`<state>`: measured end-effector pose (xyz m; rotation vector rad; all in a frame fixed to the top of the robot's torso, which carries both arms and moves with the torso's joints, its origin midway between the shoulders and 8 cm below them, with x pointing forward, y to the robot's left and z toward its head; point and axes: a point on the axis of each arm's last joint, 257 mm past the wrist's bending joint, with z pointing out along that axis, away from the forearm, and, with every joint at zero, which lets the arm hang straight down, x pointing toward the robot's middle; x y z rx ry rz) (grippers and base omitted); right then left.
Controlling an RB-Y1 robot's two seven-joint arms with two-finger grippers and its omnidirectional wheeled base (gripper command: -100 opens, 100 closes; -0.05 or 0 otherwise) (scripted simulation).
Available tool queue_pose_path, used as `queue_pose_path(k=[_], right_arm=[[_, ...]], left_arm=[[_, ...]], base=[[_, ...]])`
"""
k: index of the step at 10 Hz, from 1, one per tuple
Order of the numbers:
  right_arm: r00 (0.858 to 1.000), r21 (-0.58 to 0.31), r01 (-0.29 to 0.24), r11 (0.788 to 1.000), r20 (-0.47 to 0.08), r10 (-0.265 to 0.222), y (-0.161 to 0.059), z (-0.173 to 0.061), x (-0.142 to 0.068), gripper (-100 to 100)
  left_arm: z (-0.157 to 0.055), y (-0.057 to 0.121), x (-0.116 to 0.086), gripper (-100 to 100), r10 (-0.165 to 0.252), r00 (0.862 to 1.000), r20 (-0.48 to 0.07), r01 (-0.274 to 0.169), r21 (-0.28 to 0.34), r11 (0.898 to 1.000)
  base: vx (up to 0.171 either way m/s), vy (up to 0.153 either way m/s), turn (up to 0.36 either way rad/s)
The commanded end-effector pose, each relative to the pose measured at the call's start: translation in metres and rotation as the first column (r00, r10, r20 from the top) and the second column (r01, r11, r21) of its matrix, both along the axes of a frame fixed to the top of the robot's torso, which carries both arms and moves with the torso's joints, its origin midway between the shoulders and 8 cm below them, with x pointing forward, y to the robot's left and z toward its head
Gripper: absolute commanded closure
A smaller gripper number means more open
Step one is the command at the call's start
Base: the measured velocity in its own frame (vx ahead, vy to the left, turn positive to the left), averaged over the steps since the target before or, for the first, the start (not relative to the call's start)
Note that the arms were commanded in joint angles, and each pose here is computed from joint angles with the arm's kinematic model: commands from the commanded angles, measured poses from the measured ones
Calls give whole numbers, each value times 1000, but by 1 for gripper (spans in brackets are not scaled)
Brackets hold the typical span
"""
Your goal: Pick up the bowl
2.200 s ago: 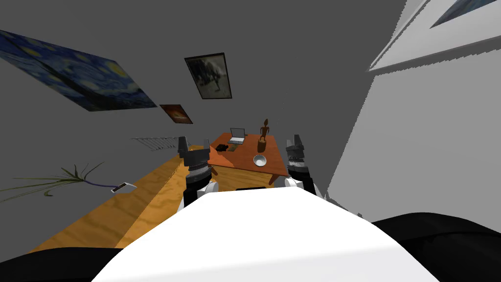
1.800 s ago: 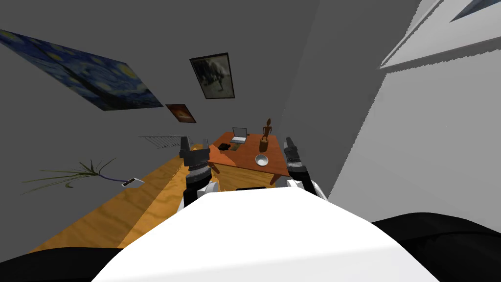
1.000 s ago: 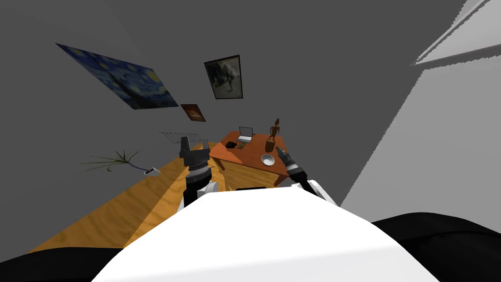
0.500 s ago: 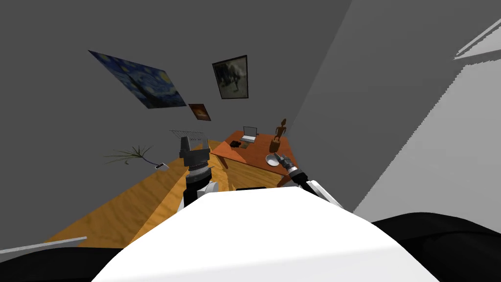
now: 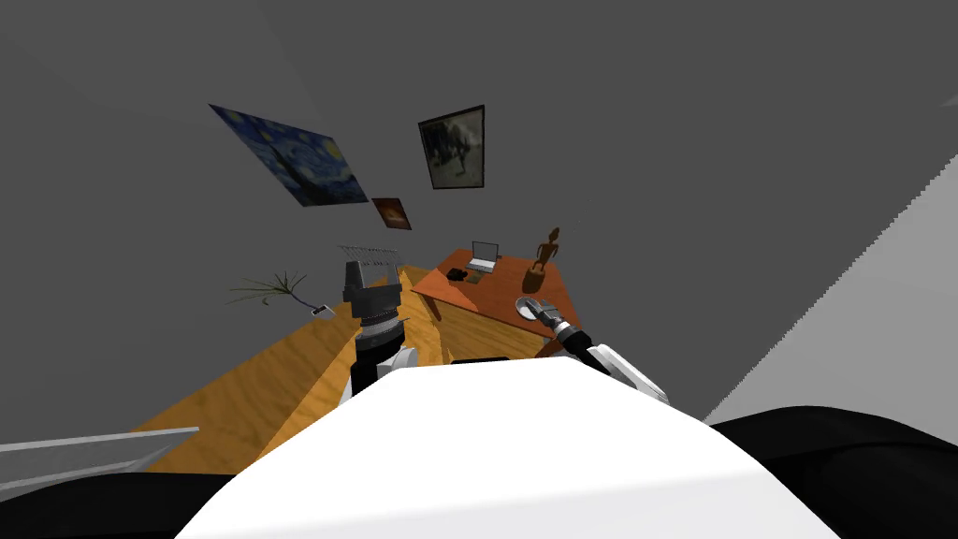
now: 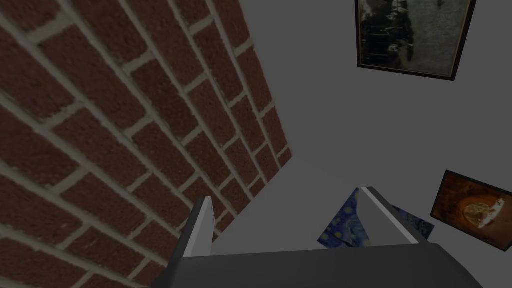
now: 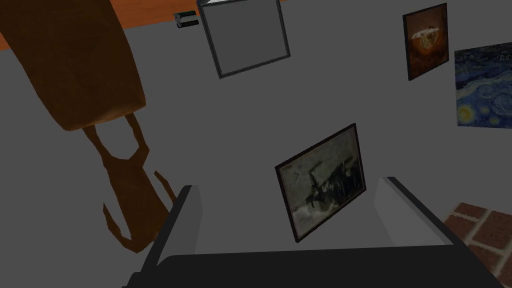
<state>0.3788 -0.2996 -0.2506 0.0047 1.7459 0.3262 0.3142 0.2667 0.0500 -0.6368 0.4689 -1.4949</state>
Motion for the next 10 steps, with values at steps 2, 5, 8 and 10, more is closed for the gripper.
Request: queue_pose_path(k=[2, 5, 8, 10], right_arm=[[998, -119, -18, 993, -61, 11, -17, -26, -7, -100], [987, -291, -60, 955, -159, 13, -48, -67, -22, -100], [977, -383, -100, 918, -211, 18, -70, -84, -32, -100], [966, -455, -136, 880, -260, 15, -89, -100, -41, -100]], left_arm=[[0, 0, 0, 0, 0, 1000, 0, 0, 0, 1000], [0, 0, 0, 0, 0, 1000, 0, 0, 0, 1000], [0, 0, 0, 0, 0, 1000, 0, 0, 0, 1000], [0, 0, 0, 0, 0, 1000, 0, 0, 0, 1000]], base=[[-6, 69, 87], [14, 75, 108], [9, 73, 82], [25, 71, 88]])
